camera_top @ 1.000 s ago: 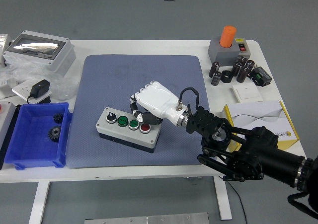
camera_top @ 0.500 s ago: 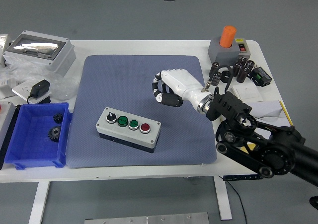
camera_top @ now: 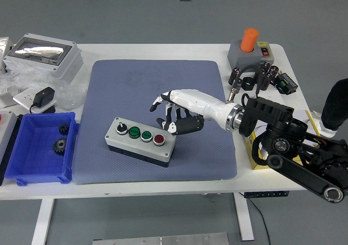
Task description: Pick up the button,place it on the desk,press the button,press the button
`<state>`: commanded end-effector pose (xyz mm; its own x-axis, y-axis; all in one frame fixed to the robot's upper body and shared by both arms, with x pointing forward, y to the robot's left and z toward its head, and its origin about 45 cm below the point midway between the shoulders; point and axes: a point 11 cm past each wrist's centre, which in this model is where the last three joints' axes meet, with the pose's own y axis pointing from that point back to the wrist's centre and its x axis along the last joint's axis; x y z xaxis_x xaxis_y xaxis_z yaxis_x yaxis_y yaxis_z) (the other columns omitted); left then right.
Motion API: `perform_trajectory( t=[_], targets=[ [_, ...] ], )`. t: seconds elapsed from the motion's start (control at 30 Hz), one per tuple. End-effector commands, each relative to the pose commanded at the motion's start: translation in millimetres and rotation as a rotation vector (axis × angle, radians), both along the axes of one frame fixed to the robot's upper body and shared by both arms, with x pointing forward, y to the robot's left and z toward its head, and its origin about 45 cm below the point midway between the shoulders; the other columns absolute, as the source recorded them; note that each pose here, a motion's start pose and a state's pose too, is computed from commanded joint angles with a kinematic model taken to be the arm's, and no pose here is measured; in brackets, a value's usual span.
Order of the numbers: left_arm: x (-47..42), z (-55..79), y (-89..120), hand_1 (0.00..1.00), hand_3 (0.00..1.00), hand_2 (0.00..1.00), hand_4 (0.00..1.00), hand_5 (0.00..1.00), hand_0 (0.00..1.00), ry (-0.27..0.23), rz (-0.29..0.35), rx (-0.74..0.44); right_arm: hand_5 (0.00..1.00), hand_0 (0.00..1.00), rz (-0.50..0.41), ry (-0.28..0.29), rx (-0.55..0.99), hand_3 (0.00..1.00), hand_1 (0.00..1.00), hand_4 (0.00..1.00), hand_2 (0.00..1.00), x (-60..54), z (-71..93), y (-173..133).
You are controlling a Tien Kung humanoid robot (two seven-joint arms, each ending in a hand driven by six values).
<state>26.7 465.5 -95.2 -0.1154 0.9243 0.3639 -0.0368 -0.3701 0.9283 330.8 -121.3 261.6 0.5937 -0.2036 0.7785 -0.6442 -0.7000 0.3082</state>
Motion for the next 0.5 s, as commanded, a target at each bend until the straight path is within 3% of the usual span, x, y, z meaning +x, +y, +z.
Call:
perform_trajectory(
  t=[0.17,0.2,0.37,0.4,0.5],
  targets=[
    [0.3,0.1,0.2,0.634,0.731,0.615,0.858,0.656,0.662,0.0,0.0,0.0,0.411,0.101,0.021,0.025,-0.016,0.678,0.196,0.517,0.256,-5.4,-7.9,5.9],
    [0.5,0.2,0.2,0.633,0.731,0.614,0.857,0.658,0.662,0.0,0.0,0.0,0.624,0.091,0.024,0.024,-0.021,0.669,0.186,0.638,0.245,-6.1,-10.1,7.6],
    [1.8,0.3,0.4,0.633,0.731,0.614,0.857,0.658,0.662,-0.004,-0.001,0.001,0.624,0.091,0.03,0.012,-0.068,0.669,0.186,0.638,0.245,-8.1,-23.3,15.2],
    [2.0,0.3,0.4,0.632,0.731,0.615,0.857,0.657,0.661,-0.004,-0.001,0.001,0.977,0.088,0.03,0.009,-0.076,0.686,0.178,0.715,0.226,-8.1,-24.9,16.0],
    [2.2,0.4,0.3,0.632,0.731,0.615,0.857,0.657,0.661,-0.005,0.0,0.0,0.977,0.088,0.026,0.0,-0.098,0.686,0.178,0.715,0.226,-7.0,-29.0,16.8]
  ],
)
